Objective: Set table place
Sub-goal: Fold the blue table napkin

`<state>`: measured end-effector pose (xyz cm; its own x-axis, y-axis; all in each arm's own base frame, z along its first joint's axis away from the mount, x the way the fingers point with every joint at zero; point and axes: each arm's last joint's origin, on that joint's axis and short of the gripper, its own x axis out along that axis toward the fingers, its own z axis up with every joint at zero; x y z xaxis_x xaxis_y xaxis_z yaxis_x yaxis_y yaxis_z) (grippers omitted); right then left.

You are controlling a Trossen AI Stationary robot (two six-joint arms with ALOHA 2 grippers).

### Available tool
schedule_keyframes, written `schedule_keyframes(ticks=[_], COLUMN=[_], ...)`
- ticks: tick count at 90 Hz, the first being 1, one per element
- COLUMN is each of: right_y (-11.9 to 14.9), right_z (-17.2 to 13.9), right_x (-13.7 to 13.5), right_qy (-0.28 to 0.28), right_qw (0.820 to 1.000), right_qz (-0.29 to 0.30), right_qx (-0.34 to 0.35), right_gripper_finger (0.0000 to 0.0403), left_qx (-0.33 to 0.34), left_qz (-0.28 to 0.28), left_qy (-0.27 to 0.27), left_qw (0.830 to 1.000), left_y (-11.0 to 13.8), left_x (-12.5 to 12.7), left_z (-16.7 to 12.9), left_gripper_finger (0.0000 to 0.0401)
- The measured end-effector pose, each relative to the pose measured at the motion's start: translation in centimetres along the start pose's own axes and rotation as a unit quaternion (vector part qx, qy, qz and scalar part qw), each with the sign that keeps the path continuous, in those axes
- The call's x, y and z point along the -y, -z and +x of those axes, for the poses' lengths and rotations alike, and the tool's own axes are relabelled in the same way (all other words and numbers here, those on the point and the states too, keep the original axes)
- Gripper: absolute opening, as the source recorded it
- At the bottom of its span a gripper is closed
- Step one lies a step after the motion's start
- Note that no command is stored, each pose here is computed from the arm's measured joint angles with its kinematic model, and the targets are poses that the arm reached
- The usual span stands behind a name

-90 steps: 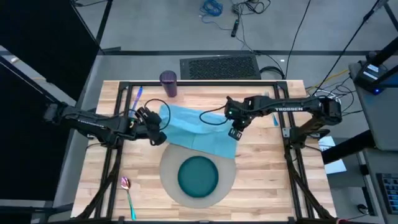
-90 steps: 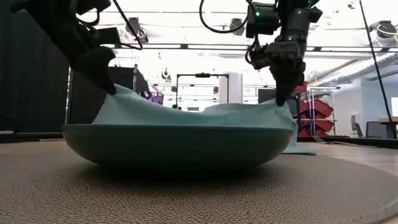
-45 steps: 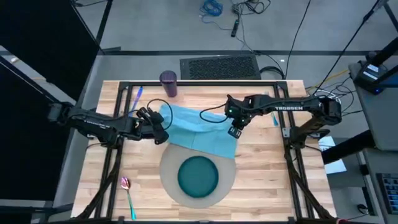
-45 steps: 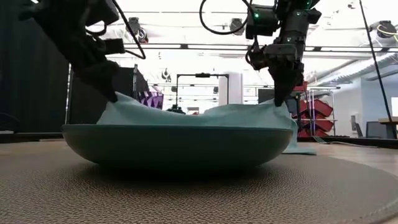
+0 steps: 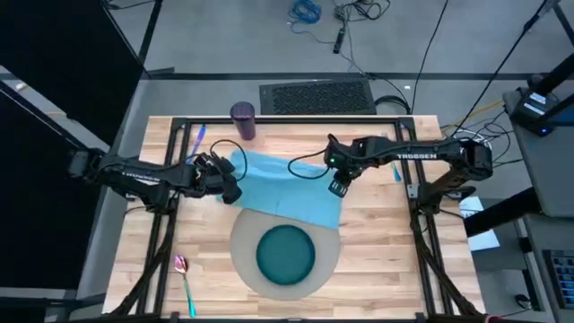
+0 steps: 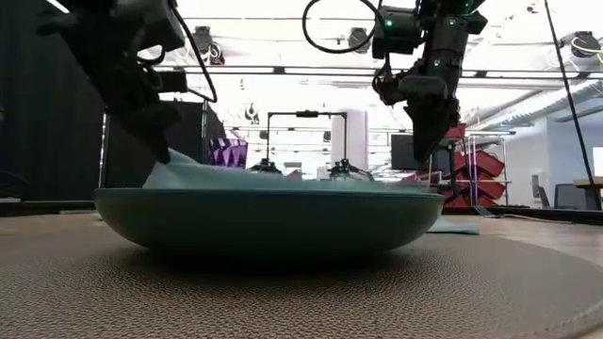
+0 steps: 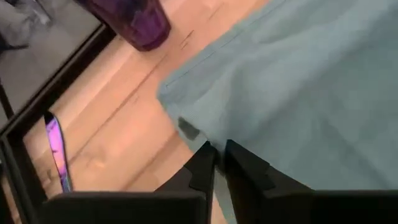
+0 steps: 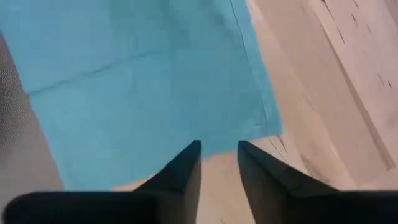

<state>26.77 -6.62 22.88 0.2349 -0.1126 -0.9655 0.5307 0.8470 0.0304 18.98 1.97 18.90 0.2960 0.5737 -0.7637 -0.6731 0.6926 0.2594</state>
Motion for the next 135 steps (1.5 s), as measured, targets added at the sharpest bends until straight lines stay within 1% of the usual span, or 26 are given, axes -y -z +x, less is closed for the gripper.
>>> schedule_keyframes(ticks=[12, 23, 35, 46, 54, 63, 67, 73, 78, 82, 86, 93, 97, 103, 108, 114, 122, 129, 135], right_y=[0.0, 0.0, 0.0, 0.0, 0.0, 0.4, 0.7, 1.2, 1.7, 2.0, 2.3, 2.3, 2.2, 1.8, 1.6, 1.3, 1.2, 1.2, 1.3], right_z=[0.0, 0.0, 0.0, 0.0, 0.4, 1.0, 1.1, 1.2, 1.1, 1.1, 1.0, 1.0, 1.1, 1.1, 1.2, 1.2, 1.3, 1.4, 1.9], right_x=[0.0, 0.0, 0.0, -0.2, -0.8, -2.1, -2.7, -3.8, -4.6, -5.2, -5.5, -5.5, -5.2, -4.6, -4.1, -3.7, -3.3, -3.2, -2.7], right_qy=[0.0, 0.0, -0.001, -0.018, -0.041, -0.045, -0.046, -0.048, -0.051, -0.052, -0.048, -0.021, -0.007, -0.003, -0.009, -0.019, -0.016, -0.015, -0.013], right_qw=[1.0, 1.0, 1.0, 1.0, 0.999, 0.998, 0.997, 0.994, 0.992, 0.989, 0.986, 0.986, 0.987, 0.988, 0.99, 0.991, 0.993, 0.993, 0.992], right_qz=[0.004, 0.004, 0.004, 0.003, -0.008, -0.041, -0.057, -0.084, -0.111, -0.133, -0.151, -0.163, -0.16, -0.149, -0.138, -0.124, -0.11, -0.114, -0.119], right_qx=[0.0, 0.0, 0.0, -0.005, -0.012, -0.027, -0.032, -0.042, -0.043, -0.045, -0.048, -0.038, -0.034, -0.032, -0.034, -0.038, -0.04, -0.039, -0.041], right_gripper_finger=[0.0158, 0.0178, 0.0185, 0.018, 0.0175, 0.017, 0.0169, 0.017, 0.017, 0.0171, 0.0171, 0.017, 0.017, 0.017, 0.017, 0.017, 0.017, 0.017, 0.017], left_qx=[-0.002, -0.002, 0.0, 0.005, 0.011, 0.004, -0.006, -0.024, -0.026, -0.019, 0.0, 0.064, 0.105, 0.16, 0.181, 0.167, 0.114, 0.069, 0.049], left_qz=[-0.006, -0.011, -0.019, -0.03, -0.043, -0.048, -0.027, 0.022, 0.078, 0.107, 0.124, 0.1, 0.079, 0.061, 0.059, 0.068, 0.086, 0.091, 0.097], left_qy=[-0.004, -0.012, -0.023, -0.022, 0.008, 0.079, 0.116, 0.162, 0.186, 0.196, 0.208, 0.223, 0.239, 0.261, 0.273, 0.269, 0.245, 0.22, 0.21], left_qw=[1.0, 1.0, 1.0, 0.999, 0.999, 0.996, 0.993, 0.986, 0.979, 0.975, 0.97, 0.968, 0.962, 0.95, 0.943, 0.946, 0.959, 0.969, 0.972], left_y=[-0.1, -0.2, -0.4, -0.6, -0.9, -1.3, -1.2, -0.8, -0.4, -0.2, -0.3, -1.4, -2.3, -3.5, -4.0, -3.9, -2.9, -2.1, -1.7], left_x=[-0.2, -0.5, -0.8, -0.9, -0.6, 0.1, 0.6, 1.4, 2.0, 2.6, 3.1, 4.1, 4.6, 5.3, 5.8, 6.1, 6.1, 6.1, 6.4], left_z=[0.2, 0.3, 0.5, 0.6, 0.6, 0.5, 0.4, 0.1, -0.2, -0.3, -0.5, -0.7, -0.8, -0.9, -0.9, -0.4, 0.8, 1.8, 2.7], left_gripper_finger=[0.0078, 0.0113, 0.0137, 0.0143, 0.0144, 0.0144, 0.0144, 0.0144, 0.0144, 0.0144, 0.0144, 0.0144, 0.0144, 0.0144, 0.0144, 0.0144, 0.0144, 0.0144, 0.0144])
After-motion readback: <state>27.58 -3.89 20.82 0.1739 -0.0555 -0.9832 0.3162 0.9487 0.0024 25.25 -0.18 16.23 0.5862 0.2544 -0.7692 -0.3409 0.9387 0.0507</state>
